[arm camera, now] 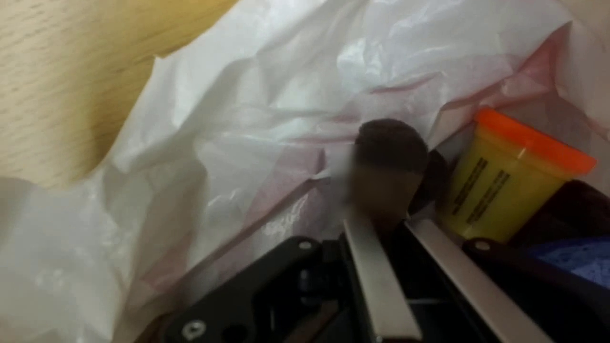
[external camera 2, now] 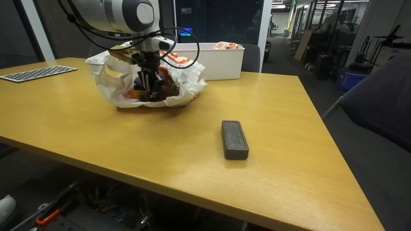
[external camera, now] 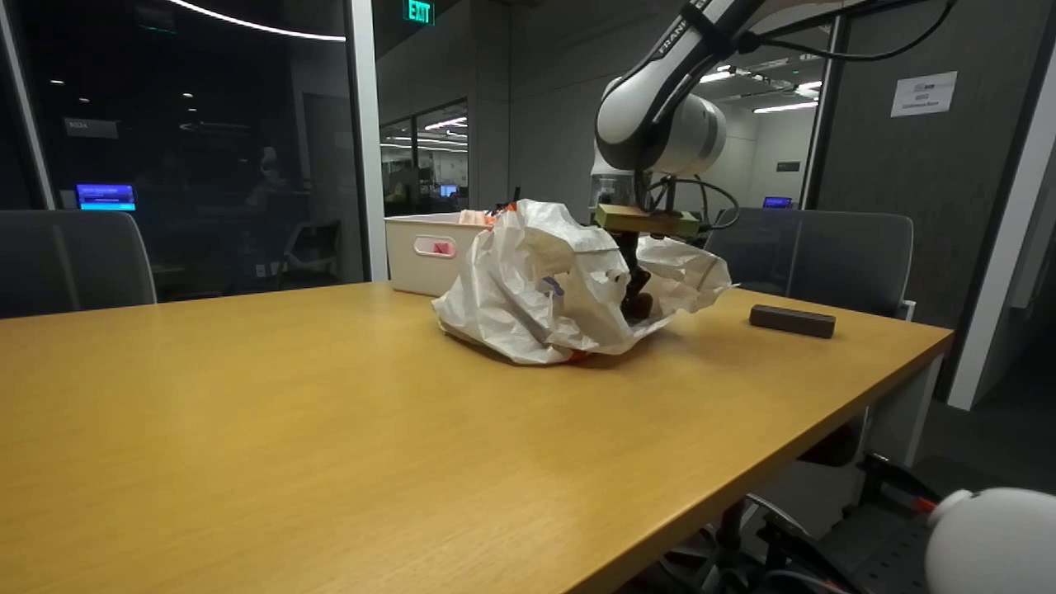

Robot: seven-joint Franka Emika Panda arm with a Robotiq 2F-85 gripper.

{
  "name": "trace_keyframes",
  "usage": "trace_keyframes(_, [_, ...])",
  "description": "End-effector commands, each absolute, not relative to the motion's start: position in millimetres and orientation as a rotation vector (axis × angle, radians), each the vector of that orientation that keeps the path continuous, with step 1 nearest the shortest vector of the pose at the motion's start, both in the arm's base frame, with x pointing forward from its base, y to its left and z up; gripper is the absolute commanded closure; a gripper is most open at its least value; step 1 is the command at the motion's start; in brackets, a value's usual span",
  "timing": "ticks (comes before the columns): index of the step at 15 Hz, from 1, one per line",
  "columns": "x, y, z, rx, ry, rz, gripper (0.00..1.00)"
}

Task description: Remove the items from the plastic bag and place them on the table.

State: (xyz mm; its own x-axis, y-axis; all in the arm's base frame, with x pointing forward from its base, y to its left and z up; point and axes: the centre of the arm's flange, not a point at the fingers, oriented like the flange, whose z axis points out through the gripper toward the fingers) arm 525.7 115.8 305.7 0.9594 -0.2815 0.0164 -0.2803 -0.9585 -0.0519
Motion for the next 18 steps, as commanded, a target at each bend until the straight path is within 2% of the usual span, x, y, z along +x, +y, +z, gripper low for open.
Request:
trace_keyframes(1, [508,111,355,-3.093,0.431,-0.153,0.97])
trace_keyframes(5, [485,101,416,-3.051,0.346,-0.126,0.97])
trace_keyframes(11, [414,89,478,-2.827,0.038,0.300,0.97])
trace_keyframes(14, [404,55,497,-2.704,-0.026,0.438,0.97])
trace_keyframes(18, [399,4,508,-2.493,-0.049,0.404,0.97])
